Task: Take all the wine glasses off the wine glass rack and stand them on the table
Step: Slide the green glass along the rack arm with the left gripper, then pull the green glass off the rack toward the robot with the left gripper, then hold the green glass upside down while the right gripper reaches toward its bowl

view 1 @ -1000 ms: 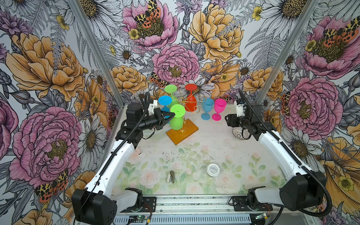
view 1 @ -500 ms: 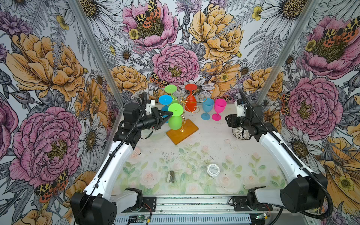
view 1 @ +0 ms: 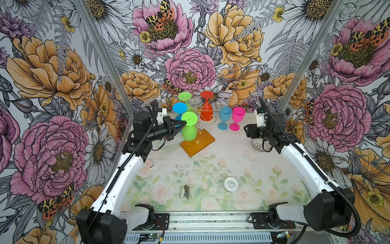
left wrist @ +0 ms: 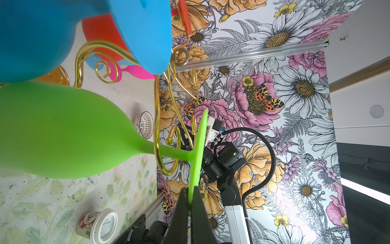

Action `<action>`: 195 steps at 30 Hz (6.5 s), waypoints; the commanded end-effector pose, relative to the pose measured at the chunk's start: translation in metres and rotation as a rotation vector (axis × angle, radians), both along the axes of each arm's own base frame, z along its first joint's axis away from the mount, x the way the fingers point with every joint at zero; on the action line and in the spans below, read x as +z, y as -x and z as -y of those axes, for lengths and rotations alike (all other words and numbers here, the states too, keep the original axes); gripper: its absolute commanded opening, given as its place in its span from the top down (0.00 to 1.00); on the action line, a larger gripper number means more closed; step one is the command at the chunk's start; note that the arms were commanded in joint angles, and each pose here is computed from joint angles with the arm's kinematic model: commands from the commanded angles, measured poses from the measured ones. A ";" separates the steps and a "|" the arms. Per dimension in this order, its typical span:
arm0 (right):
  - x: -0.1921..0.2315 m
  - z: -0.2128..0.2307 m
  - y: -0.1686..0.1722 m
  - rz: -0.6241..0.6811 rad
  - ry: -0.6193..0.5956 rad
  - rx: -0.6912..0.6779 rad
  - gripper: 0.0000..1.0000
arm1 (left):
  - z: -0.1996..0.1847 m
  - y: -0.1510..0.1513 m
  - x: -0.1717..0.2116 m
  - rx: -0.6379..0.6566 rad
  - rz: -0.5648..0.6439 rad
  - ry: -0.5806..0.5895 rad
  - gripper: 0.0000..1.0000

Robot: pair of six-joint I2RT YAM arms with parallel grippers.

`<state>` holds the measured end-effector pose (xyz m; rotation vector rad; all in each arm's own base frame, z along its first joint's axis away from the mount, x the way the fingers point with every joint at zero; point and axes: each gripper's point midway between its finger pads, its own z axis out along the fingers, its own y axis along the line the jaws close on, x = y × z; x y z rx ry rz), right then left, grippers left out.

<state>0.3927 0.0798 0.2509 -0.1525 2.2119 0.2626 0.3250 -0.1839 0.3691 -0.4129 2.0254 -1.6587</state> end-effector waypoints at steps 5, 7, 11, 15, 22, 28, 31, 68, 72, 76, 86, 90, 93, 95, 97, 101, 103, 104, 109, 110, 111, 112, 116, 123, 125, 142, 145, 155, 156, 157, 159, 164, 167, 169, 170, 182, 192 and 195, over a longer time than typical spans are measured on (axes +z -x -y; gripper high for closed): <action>0.008 -0.001 0.001 0.039 0.006 0.004 0.28 | -0.006 0.008 0.018 0.003 0.049 0.014 1.00; 0.008 -0.001 0.001 0.038 0.007 0.005 0.28 | -0.007 0.008 0.017 0.008 0.048 0.014 1.00; 0.009 -0.001 0.000 0.039 0.006 0.003 0.28 | -0.011 0.005 0.014 0.023 0.039 0.015 1.00; 0.008 -0.001 0.001 0.038 0.005 0.004 0.28 | -0.012 0.002 0.016 0.038 0.039 0.020 1.00; 0.008 -0.001 0.002 0.039 0.005 0.003 0.28 | -0.013 -0.006 0.014 0.049 0.031 0.019 1.00; 0.006 -0.001 0.003 0.036 0.007 0.002 0.28 | -0.011 -0.016 0.016 0.048 0.032 0.023 1.00; 0.006 0.000 0.005 0.036 0.011 -0.001 0.28 | -0.011 -0.021 0.019 0.048 0.036 0.022 1.00; 0.010 0.004 0.008 0.054 0.024 -0.007 0.28 | 0.034 -0.018 0.018 -0.107 0.018 0.003 1.00; 0.011 0.004 0.008 0.055 0.025 -0.005 0.28 | 0.040 -0.012 0.019 -0.129 0.022 -0.003 1.00; 0.013 0.003 0.008 0.061 0.022 -0.003 0.28 | 0.041 -0.003 0.024 -0.147 0.036 -0.002 1.00; 0.017 -0.002 0.008 0.060 -0.009 0.005 0.28 | 0.045 0.028 0.026 -0.222 0.061 -0.016 1.00; 0.018 -0.004 0.007 0.059 -0.022 0.008 0.28 | 0.046 0.039 0.025 -0.261 0.085 -0.024 1.00; 0.017 -0.006 0.007 0.053 -0.034 0.012 0.28 | 0.046 0.047 0.022 -0.282 0.110 -0.039 1.00; 0.017 -0.008 0.007 0.048 -0.045 0.017 0.28 | 0.047 0.052 0.018 -0.297 0.127 -0.061 1.00; 0.017 -0.011 0.007 0.042 -0.059 0.022 0.28 | 0.048 0.057 0.015 -0.316 0.148 -0.086 1.00; 0.016 -0.019 0.008 0.028 -0.093 0.044 0.28 | 0.054 0.063 0.012 -0.317 0.235 -0.156 1.00; 0.015 -0.022 0.010 0.019 -0.101 0.050 0.28 | 0.057 0.068 0.012 -0.324 0.291 -0.201 1.00; 0.015 -0.023 0.012 0.014 -0.104 0.051 0.28 | 0.060 0.071 0.012 -0.331 0.320 -0.225 1.00; 0.014 -0.023 0.020 -0.015 -0.111 0.039 0.28 | 0.070 0.084 0.008 -0.342 0.491 -0.339 1.00; 0.013 -0.022 0.021 -0.024 -0.105 0.033 0.29 | 0.071 0.086 0.007 -0.340 0.537 -0.370 1.00; 0.014 -0.022 0.022 -0.033 -0.102 0.028 0.29 | 0.073 0.089 0.006 -0.342 0.571 -0.394 1.00; 0.015 -0.021 0.024 -0.042 -0.098 0.024 0.29 | 0.075 0.092 0.004 -0.343 0.612 -0.422 1.00; 0.016 -0.022 0.028 -0.099 -0.095 0.009 0.29 | 0.084 0.107 -0.006 -0.373 0.762 -0.528 1.00; 0.020 -0.035 0.032 -0.194 -0.122 0.045 0.29 | 0.096 0.125 -0.047 -0.464 0.973 -0.727 1.00; 0.021 -0.041 0.033 -0.212 -0.131 0.061 0.29 | 0.098 0.125 -0.057 -0.482 1.020 -0.785 1.00; 0.032 -0.079 0.039 -0.292 -0.202 0.206 0.29 | 0.091 0.121 -0.121 -0.584 1.340 -1.294 1.00; 0.036 -0.085 0.039 -0.293 -0.214 0.228 0.29 | 0.088 0.120 -0.128 -0.598 1.375 -1.366 1.00; 0.044 -0.102 0.042 -0.297 -0.246 0.290 0.29 | 0.079 0.112 -0.147 -0.598 1.482 -1.589 1.00; 0.044 -0.103 0.043 -0.300 -0.250 0.297 0.29 | 0.079 0.112 -0.148 -0.596 1.495 -1.608 1.00; 0.046 -0.106 0.044 -0.300 -0.255 0.307 0.29 | 0.079 0.111 -0.149 -0.594 1.509 -1.634 1.00; 0.048 -0.109 0.045 -0.301 -0.264 0.322 0.29 | 0.078 0.109 -0.154 -0.597 1.543 -1.691 1.00; 0.054 -0.118 0.047 -0.309 -0.296 0.355 0.29 | 0.073 0.101 -0.164 -0.551 1.639 -1.832 1.00; 0.059 -0.124 0.048 -0.319 -0.326 0.373 0.29 | 0.072 0.101 -0.168 -0.548 1.673 -1.857 1.00; 0.061 -0.129 0.049 -0.328 -0.344 0.386 0.30 | 0.071 0.100 -0.167 -0.540 1.682 -1.874 1.00; 0.062 -0.131 0.050 -0.331 -0.350 0.395 0.30 | 0.071 0.099 -0.168 -0.539 1.693 -1.888 1.00; 0.066 -0.158 0.061 -0.378 -0.417 0.517 0.32 | 0.068 0.097 -0.169 -0.484 1.824 -2.064 1.00; 0.061 -0.172 0.067 -0.428 -0.451 0.570 0.39 | 0.067 0.095 -0.173 -0.481 1.835 -2.125 1.00; 0.059 -0.175 0.067 -0.440 -0.455 0.575 0.41 | 0.068 0.095 -0.172 -0.488 1.841 -2.139 1.00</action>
